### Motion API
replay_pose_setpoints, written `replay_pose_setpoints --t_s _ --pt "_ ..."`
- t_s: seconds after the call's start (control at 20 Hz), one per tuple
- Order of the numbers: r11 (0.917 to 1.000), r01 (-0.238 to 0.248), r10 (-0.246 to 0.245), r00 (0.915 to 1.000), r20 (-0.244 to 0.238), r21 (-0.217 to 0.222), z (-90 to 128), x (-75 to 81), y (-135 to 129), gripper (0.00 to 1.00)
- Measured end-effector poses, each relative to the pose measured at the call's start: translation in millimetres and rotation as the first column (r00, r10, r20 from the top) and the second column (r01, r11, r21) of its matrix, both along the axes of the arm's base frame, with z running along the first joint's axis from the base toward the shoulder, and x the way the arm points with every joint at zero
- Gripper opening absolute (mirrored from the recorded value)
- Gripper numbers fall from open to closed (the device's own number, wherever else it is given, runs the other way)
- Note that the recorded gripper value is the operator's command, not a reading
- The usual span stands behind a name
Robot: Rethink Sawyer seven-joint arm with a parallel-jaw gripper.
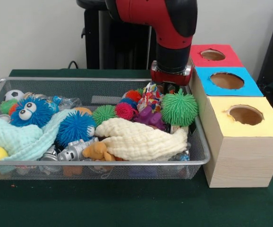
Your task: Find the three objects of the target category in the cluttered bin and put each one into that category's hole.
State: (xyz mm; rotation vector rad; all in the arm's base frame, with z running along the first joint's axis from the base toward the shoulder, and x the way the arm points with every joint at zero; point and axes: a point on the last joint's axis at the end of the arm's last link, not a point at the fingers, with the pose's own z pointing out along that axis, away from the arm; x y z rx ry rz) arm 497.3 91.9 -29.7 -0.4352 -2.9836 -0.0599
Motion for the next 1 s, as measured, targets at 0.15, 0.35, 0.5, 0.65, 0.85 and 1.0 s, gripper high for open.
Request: replay_pose_setpoints --t_s 0.15,0.35,0.5,0.65,0.85,1.0 --pt "0.9999 -0.011 0.011 0.9999 0.009 -0.001 0 0.2 6 0.0" --pt "0.9994 -0.025 0.026 0.9995 0.017 -0.023 0 -1.0 7 0.0" --pt "0.9957 -0.063 0.065 0.9974 0.03 -0.068 7 -1.6 12 0.0" --pt "0.9881 -0.103 0.108 0.9936 0.033 -0.114 24 -2.0 19 0.0" --pt "0.9789 -0.136 0.141 0.9897 0.024 -0.153 58 3.4 25 0.0" --pt "0.9773 -0.143 0.148 0.9887 0.023 -0.156 74 9.6 29 0.0"
